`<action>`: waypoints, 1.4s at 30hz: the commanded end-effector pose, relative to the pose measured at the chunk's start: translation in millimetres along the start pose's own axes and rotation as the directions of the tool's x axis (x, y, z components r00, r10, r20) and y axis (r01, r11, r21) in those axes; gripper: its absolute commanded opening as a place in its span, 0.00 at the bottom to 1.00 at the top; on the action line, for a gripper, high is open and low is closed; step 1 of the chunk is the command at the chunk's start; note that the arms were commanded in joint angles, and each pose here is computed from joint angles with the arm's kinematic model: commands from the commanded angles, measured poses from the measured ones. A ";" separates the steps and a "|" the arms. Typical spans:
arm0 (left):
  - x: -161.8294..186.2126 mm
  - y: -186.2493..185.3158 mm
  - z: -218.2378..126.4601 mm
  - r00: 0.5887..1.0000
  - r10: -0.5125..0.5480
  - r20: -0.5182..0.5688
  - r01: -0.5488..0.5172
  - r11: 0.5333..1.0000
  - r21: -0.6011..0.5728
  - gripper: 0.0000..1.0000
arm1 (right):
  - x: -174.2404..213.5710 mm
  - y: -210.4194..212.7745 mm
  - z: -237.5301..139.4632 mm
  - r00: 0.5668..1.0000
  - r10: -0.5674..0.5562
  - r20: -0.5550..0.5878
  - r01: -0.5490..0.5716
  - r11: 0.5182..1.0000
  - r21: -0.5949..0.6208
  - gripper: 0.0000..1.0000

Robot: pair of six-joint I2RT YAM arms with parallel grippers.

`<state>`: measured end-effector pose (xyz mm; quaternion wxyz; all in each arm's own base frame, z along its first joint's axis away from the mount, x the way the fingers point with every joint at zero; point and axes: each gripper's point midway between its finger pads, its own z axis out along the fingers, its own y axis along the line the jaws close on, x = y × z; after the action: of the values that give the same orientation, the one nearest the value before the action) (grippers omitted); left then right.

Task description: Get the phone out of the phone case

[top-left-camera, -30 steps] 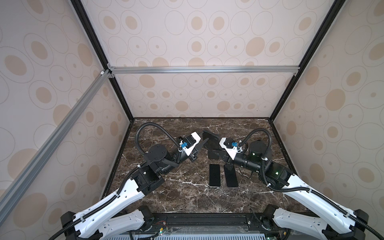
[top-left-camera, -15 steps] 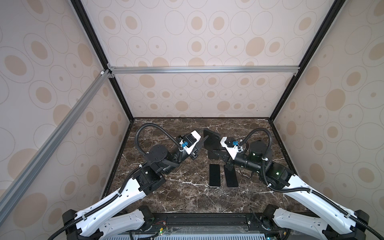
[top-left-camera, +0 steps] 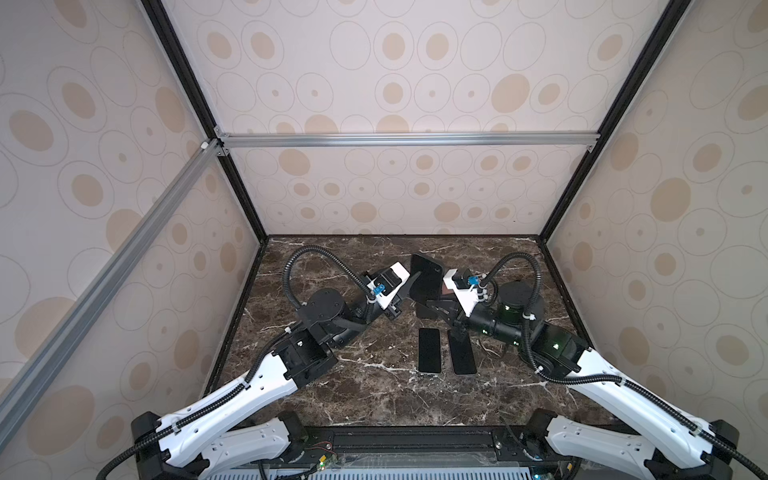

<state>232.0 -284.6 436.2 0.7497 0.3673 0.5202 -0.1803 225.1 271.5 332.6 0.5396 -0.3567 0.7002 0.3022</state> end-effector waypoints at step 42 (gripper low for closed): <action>-11.0 9.5 1.7 0.999 0.041 0.028 -0.039 0.997 -0.064 0.32 | -35.6 14.3 -3.0 0.997 -0.003 0.072 0.006 0.999 -0.041 0.00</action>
<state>239.9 -281.7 436.6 0.7569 0.3528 0.5267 -0.1583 222.0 279.5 334.1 0.5258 -0.3605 0.7059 0.3086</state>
